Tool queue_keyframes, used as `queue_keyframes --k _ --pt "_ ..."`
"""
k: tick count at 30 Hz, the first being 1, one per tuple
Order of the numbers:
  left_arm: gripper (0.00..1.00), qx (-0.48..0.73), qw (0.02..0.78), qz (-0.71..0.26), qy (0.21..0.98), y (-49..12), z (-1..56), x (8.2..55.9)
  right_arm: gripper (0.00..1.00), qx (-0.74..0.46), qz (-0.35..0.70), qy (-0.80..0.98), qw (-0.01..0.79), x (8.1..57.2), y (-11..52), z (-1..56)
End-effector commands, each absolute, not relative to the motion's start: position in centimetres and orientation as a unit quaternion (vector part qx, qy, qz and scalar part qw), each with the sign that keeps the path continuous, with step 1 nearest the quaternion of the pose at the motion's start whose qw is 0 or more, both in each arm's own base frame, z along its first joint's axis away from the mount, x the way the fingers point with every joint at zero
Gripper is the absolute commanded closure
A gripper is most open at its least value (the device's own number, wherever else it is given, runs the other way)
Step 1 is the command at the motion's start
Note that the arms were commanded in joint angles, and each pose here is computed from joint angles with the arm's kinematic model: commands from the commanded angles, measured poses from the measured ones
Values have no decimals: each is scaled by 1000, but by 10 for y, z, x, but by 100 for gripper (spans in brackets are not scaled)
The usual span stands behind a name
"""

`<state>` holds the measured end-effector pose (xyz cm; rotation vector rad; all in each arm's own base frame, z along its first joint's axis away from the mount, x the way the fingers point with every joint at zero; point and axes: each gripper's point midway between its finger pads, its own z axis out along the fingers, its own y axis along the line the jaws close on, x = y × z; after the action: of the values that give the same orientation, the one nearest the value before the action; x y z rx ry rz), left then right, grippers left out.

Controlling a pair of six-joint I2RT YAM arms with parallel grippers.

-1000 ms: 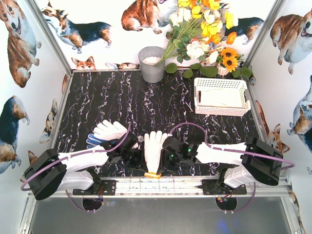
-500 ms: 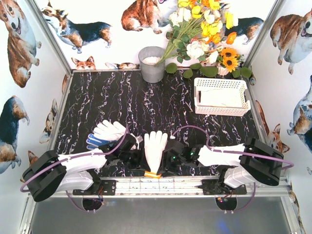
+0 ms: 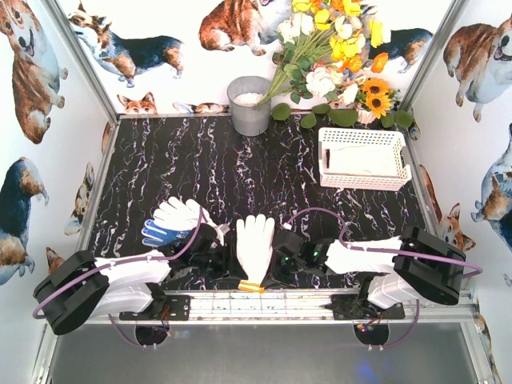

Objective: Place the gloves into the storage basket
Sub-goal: Pair the glove with the glove, then pick up the glove from the center of the board.

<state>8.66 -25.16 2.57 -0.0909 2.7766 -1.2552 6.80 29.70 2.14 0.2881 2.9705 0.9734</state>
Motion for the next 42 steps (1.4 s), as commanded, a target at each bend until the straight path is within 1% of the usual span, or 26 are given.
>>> queue_keyframes --k 1,11,16,18,20,23,27,30,36,42 --pt "64 -57 50 -377 923 -239 1 88 89 110 286 952 22 73 283 12" --pt "72 -75 55 -387 917 -243 -5 94 89 115 308 944 29 77 289 16" --pt "75 -84 57 -418 903 -255 4 99 89 125 325 936 40 82 293 20" --pt "79 -88 52 -435 894 -261 12 100 88 134 336 931 47 86 294 24" --pt "87 -92 45 -447 889 -265 18 100 84 145 350 924 56 92 294 30" --pt "99 -103 37 -458 882 -268 26 101 73 156 369 913 70 102 293 42" --pt "100 -144 29 -474 868 -264 36 112 53 159 382 906 94 115 287 61" --pt "100 -160 27 -490 857 -264 46 120 45 160 388 900 119 124 280 72" --pt "100 -167 17 -512 842 -269 62 127 37 177 412 885 129 136 281 74" --pt "100 -180 8 -533 827 -270 73 129 37 201 432 873 101 138 296 61"
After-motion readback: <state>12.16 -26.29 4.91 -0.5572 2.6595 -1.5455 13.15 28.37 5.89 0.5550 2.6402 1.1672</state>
